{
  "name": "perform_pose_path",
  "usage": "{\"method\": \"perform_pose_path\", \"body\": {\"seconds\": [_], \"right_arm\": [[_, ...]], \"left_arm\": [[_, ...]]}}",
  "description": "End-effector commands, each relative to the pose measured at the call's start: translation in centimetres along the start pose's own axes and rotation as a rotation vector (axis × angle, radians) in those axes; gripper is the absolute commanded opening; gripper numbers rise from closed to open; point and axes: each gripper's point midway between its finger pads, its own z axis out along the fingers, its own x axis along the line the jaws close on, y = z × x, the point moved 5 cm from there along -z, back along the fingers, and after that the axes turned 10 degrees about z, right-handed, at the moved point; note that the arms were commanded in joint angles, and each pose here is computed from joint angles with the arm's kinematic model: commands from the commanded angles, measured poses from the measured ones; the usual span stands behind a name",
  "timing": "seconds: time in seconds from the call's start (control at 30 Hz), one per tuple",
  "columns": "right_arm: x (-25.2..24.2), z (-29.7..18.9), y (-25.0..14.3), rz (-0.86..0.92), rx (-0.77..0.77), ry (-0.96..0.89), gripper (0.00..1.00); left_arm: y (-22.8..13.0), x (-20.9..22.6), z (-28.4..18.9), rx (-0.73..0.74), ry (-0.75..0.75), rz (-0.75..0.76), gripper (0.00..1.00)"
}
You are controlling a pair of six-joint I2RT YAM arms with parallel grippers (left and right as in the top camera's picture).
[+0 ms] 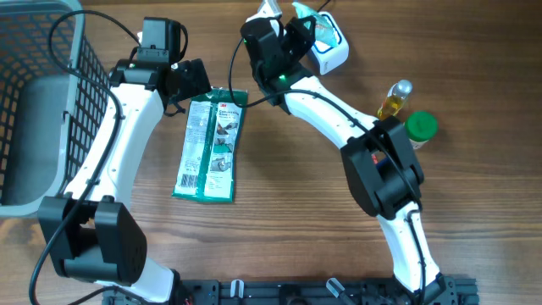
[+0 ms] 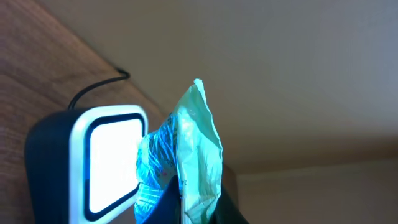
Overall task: Scan the item barcode
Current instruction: 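Hold the light-green packet against the white scanner with the right gripper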
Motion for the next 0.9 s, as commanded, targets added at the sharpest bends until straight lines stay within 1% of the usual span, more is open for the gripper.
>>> {"method": "perform_pose_path", "body": {"seconds": [0.0, 0.1, 0.23, 0.33, 0.4, 0.5, 0.57, 0.63, 0.7, 0.77, 0.83, 0.87], "right_arm": [[2.0, 0.9, -1.2, -0.054, 0.036, -0.007, 0.04], [3.7, 1.0, -2.2, -0.051, 0.051, 0.047, 0.04], [6.7, 0.5, -3.6, -0.062, 0.061, 0.256, 0.04], [6.9, 0.5, -3.9, -0.025, 0.079, 0.266, 0.04], [5.9, 0.5, -3.8, -0.02, 0.089, 0.213, 0.04], [4.0, -0.1, -3.0, 0.001, 0.079, 0.203, 0.04], [1.3, -0.9, -1.7, 0.058, 0.057, 0.192, 0.04], [-2.8, -2.3, -0.2, 0.17, 0.033, 0.196, 0.04], [-6.3, -4.5, 0.5, 0.272, 0.02, 0.286, 0.04], [-9.1, -7.4, -0.1, 0.371, 0.051, 0.453, 0.04], [-9.8, -9.8, -1.5, 0.44, 0.127, 0.648, 0.04], [-9.6, -11.3, -2.5, 0.46, 0.191, 0.795, 0.04]], "left_arm": [[0.1, 0.2, 0.2, -0.001, 0.014, -0.007, 1.0], [0.1, 0.2, 0.2, -0.001, 0.014, -0.007, 1.0], [0.1, 0.2, 0.2, -0.001, 0.014, -0.007, 1.0], [0.1, 0.2, 0.2, -0.001, 0.014, -0.007, 1.0], [0.1, 0.2, 0.2, -0.001, 0.014, -0.007, 1.0], [0.1, 0.2, 0.2, -0.001, 0.014, -0.007, 1.0], [0.1, 0.2, 0.2, -0.001, 0.014, -0.007, 1.0], [0.1, 0.2, 0.2, -0.001, 0.014, -0.007, 1.0], [0.1, 0.2, 0.2, -0.001, 0.014, -0.007, 1.0], [0.1, 0.2, 0.2, -0.001, 0.014, -0.007, 1.0], [0.1, 0.2, 0.2, -0.001, 0.014, -0.007, 1.0], [0.1, 0.2, 0.2, -0.001, 0.014, -0.007, 1.0]]}}
